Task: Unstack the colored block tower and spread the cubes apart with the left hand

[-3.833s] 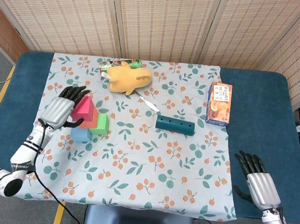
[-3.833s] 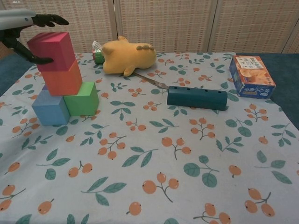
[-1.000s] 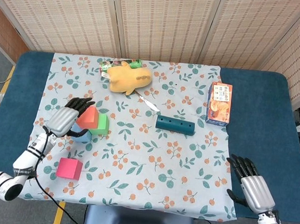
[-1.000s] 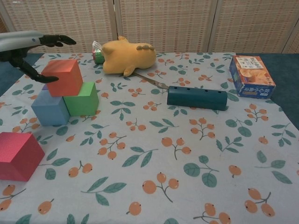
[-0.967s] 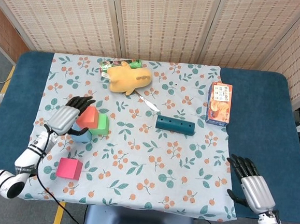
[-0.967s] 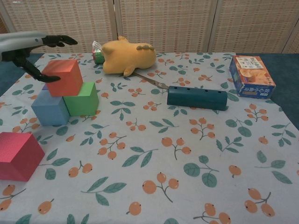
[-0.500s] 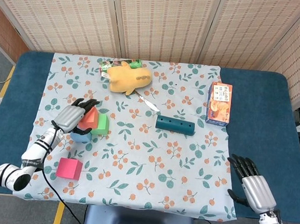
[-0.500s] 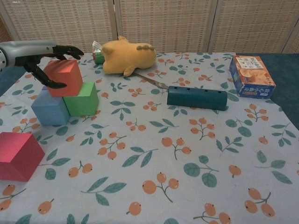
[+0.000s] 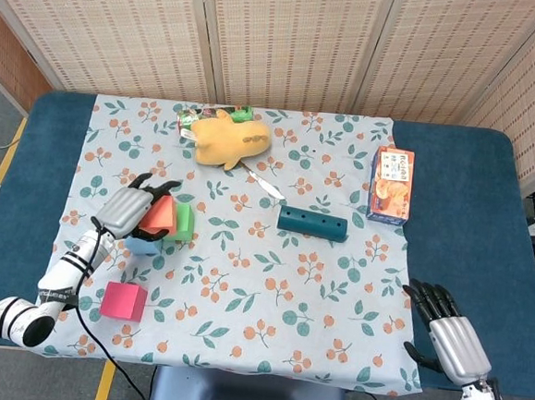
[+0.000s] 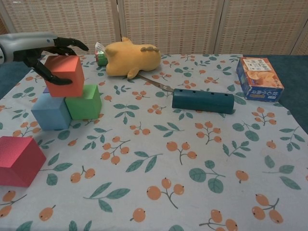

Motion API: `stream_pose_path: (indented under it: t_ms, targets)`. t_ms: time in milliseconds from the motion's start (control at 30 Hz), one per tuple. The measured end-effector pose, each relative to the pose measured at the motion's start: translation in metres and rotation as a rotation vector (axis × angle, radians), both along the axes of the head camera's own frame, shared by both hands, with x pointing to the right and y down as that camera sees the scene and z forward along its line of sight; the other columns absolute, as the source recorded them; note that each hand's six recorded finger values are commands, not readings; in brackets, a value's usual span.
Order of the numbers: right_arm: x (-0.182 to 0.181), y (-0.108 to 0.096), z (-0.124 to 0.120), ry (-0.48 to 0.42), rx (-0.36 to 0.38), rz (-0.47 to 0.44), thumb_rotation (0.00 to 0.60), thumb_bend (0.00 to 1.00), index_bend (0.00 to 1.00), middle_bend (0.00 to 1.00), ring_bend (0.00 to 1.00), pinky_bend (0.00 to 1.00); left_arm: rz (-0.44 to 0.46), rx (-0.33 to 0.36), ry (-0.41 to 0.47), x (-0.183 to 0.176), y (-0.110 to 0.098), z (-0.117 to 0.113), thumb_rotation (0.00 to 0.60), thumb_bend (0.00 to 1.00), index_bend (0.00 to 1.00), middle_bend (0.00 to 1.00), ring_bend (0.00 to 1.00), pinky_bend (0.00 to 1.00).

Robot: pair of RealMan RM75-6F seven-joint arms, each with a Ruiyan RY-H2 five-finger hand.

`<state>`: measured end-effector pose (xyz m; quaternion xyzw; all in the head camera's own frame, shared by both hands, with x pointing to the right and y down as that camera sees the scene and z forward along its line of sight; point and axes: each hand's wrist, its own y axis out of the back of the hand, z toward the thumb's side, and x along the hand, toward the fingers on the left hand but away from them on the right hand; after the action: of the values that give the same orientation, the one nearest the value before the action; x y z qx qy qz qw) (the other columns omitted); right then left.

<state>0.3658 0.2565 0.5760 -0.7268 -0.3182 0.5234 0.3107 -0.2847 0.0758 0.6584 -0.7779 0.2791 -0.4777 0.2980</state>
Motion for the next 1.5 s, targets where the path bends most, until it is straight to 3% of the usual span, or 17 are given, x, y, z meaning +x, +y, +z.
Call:
stream_pose_path:
  t_ms: [133, 267, 400, 600, 667, 800, 933, 1233, 1400, 1500]
  targets:
    - [-0.001, 0.001, 0.001, -0.002, -0.009, -0.005, 0.6, 0.19, 0.0, 0.0, 0.0, 0.0, 0.036, 0.014, 0.084, 0.021, 0.013, -0.016, 0.6, 0.31, 0.11, 0.41, 0.45, 0.04]
    - [-0.002, 0.002, 0.002, -0.001, -0.013, -0.009, 0.6, 0.19, 0.0, 0.0, 0.0, 0.0, 0.106, -0.035, 0.181, 0.051, 0.044, -0.027, 0.6, 0.31, 0.1, 0.4, 0.44, 0.05]
    - [-0.003, 0.004, 0.005, -0.002, -0.029, -0.013, 0.6, 0.19, 0.0, 0.0, 0.0, 0.0, 0.18, -0.081, 0.242, 0.079, 0.08, -0.026, 0.6, 0.31, 0.09, 0.4, 0.44, 0.04]
    - [-0.004, 0.005, 0.007, -0.009, -0.051, -0.018, 0.6, 0.19, 0.0, 0.0, 0.0, 0.0, 0.216, -0.092, 0.33, 0.123, 0.111, -0.018, 0.6, 0.31, 0.09, 0.38, 0.41, 0.04]
    - [-0.004, 0.006, 0.008, -0.011, -0.056, -0.02, 0.6, 0.19, 0.0, 0.0, 0.0, 0.0, 0.22, -0.108, 0.332, 0.132, 0.116, -0.01, 0.6, 0.31, 0.06, 0.33, 0.37, 0.04]
    - [-0.004, 0.007, 0.011, -0.012, -0.072, -0.025, 0.6, 0.19, 0.0, 0.0, 0.0, 0.0, 0.24, -0.149, 0.281, 0.136, 0.124, 0.011, 0.6, 0.31, 0.0, 0.05, 0.12, 0.03]
    - [-0.004, 0.006, 0.01, -0.014, -0.066, -0.019, 0.6, 0.19, 0.0, 0.0, 0.0, 0.0, 0.263, -0.127, 0.235, 0.135, 0.124, 0.016, 0.6, 0.31, 0.0, 0.0, 0.0, 0.03]
    - [-0.004, 0.006, 0.01, -0.007, -0.059, -0.016, 0.6, 0.19, 0.0, 0.0, 0.0, 0.0, 0.252, -0.087, 0.211, 0.12, 0.115, 0.004, 0.6, 0.31, 0.0, 0.0, 0.0, 0.03]
    - [-0.004, 0.006, 0.011, -0.008, -0.063, -0.018, 0.6, 0.19, 0.0, 0.0, 0.0, 0.0, 0.2, 0.053, 0.153, 0.095, 0.078, -0.007, 0.6, 0.31, 0.0, 0.0, 0.0, 0.01]
    - [-0.003, 0.005, 0.011, 0.001, -0.051, -0.019, 0.6, 0.19, 0.0, 0.0, 0.0, 0.0, 0.145, 0.082, 0.09, 0.072, 0.054, -0.002, 0.6, 0.31, 0.0, 0.0, 0.0, 0.01]
